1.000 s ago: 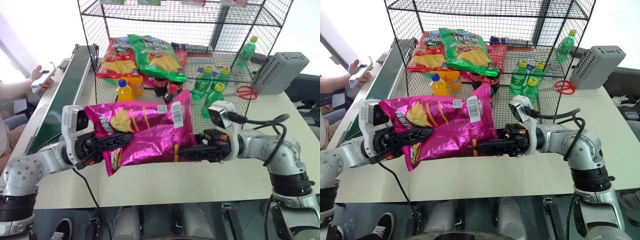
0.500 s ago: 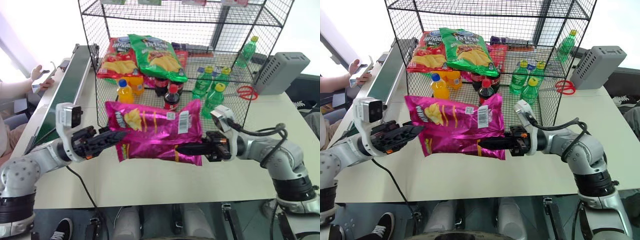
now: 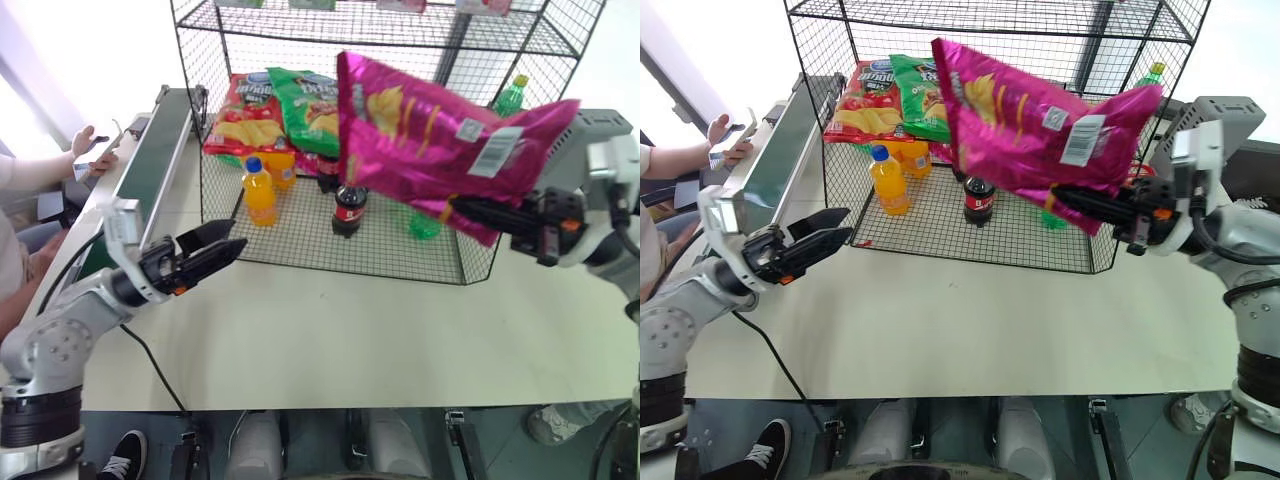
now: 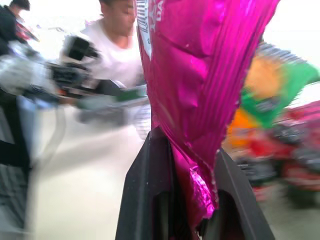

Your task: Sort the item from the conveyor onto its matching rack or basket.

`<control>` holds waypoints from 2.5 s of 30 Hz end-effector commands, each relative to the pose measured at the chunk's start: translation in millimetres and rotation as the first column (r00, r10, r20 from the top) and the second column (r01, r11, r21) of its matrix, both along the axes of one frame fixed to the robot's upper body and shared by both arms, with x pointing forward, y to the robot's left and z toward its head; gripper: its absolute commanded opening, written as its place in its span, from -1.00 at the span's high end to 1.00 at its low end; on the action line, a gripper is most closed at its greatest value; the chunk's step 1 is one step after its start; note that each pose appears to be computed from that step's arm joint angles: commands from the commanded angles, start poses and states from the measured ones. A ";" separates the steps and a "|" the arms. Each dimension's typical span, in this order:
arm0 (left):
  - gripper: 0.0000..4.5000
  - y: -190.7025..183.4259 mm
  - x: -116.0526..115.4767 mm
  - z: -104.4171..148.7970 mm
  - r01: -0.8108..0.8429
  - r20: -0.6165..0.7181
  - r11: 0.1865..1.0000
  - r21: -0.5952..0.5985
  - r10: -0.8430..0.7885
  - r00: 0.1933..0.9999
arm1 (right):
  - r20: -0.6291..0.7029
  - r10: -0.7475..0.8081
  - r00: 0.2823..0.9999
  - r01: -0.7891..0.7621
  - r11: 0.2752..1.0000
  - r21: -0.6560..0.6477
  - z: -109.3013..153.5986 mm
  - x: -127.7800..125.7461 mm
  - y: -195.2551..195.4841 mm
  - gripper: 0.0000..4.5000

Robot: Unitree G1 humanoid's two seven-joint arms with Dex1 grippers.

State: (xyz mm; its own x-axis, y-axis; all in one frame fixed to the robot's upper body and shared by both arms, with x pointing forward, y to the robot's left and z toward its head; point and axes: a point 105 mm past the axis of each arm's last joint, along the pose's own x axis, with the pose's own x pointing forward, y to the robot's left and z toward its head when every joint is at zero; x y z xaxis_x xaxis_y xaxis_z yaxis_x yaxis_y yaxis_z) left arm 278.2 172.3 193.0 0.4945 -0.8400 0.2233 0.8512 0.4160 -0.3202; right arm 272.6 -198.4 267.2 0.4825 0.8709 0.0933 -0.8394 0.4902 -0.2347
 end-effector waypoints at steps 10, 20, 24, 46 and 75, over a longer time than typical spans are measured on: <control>-0.99 -33.5 7.2 2.1 0.075 0.158 0.987 0.142 -0.098 0.983 | 0.501 -0.260 0.825 0.379 0.913 -0.151 19.8 36.0 -35.0 1.00; -0.99 -35.1 6.7 -3.1 0.065 0.154 0.988 0.139 -0.087 0.984 | 0.753 -0.204 0.626 0.627 0.705 -0.330 -0.2 73.9 -32.7 1.00; -0.99 -36.1 5.3 -9.2 0.054 0.156 0.986 0.159 -0.080 0.985 | 0.858 -0.173 0.483 0.753 0.582 -0.307 7.8 92.5 -32.6 1.00; -1.00 -33.1 4.7 -13.2 0.001 0.165 0.989 0.145 -0.025 0.986 | 0.787 -0.393 0.475 0.849 0.440 -0.293 9.8 133.9 -29.5 0.21; -1.00 -28.0 5.6 -15.8 -0.025 0.173 0.981 0.191 -0.008 0.985 | 0.631 -0.209 0.748 0.426 0.879 -0.214 20.0 67.7 15.4 -0.96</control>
